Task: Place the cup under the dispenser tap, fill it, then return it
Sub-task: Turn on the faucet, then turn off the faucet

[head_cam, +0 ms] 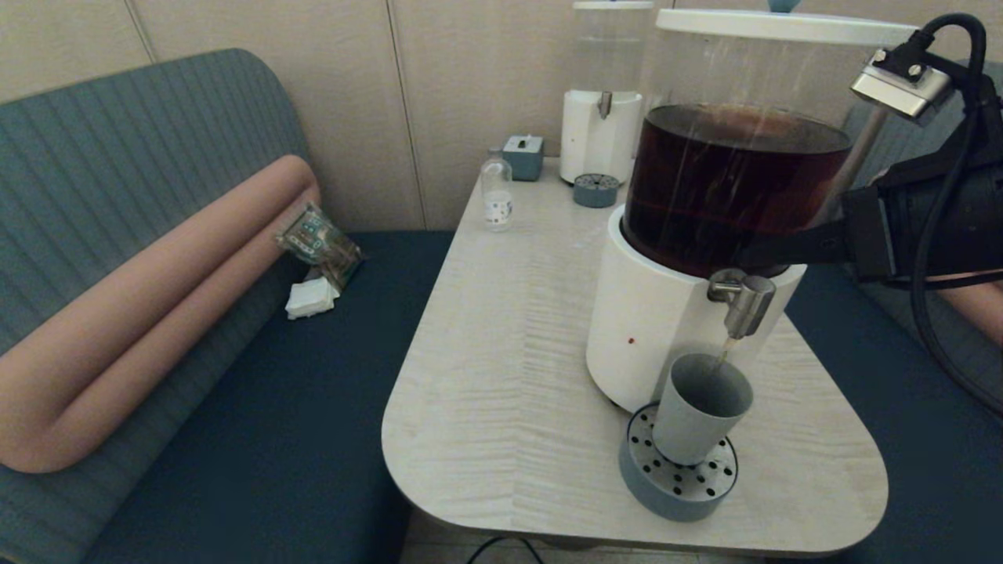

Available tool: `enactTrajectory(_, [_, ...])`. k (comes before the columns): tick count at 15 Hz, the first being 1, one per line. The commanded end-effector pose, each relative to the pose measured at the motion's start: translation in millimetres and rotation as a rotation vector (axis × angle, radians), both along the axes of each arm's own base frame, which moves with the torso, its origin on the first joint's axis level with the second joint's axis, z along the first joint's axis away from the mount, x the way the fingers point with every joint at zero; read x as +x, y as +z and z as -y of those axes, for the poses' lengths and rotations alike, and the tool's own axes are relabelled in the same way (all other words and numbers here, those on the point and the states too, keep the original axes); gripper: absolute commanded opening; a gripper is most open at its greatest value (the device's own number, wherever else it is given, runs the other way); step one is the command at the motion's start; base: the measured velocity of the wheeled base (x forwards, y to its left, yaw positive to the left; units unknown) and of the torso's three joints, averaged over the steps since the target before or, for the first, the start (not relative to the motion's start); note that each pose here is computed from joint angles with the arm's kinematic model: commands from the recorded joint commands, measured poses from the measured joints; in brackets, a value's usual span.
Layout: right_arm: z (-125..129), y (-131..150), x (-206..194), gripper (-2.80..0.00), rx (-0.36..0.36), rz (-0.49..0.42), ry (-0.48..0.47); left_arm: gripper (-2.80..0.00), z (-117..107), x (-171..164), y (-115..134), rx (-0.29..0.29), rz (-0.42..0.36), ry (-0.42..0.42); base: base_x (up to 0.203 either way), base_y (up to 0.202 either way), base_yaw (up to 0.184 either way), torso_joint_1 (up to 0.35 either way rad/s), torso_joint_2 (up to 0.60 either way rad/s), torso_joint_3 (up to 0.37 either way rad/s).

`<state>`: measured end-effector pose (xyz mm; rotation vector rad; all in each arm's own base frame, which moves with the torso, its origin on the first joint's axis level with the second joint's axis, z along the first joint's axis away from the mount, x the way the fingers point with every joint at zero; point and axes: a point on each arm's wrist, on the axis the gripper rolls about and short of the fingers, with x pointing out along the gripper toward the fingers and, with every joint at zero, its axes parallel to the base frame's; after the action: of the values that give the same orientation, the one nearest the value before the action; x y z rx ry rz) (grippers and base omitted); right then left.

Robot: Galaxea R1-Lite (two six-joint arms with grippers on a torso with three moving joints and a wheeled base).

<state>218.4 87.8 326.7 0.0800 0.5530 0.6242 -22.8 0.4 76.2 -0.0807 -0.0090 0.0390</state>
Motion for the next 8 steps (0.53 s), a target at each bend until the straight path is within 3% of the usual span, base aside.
enactTrajectory(1, [7, 5, -12, -2.8, 0.01, 0.024, -0.008, -2.8, 0, 0, 0, -0.001, -0.003, 0.001, 0.0, 0.0, 0.0, 0.0, 0.0, 0.0])
enactTrajectory(6, [33, 17, -52, -2.8, 0.032, 0.099, -0.074, -2.8, 0, 0, 0, -0.001, -0.003, 0.001, 0.0, 0.0, 0.0, 0.0, 0.0, 0.0])
enactTrajectory(8, [57, 18, -69, -2.8, 0.032, 0.143, -0.191, -2.8, 0, 0, 0, -0.001, -0.003, 0.001, 0.0, 0.0, 0.0, 0.0, 0.0, 0.0])
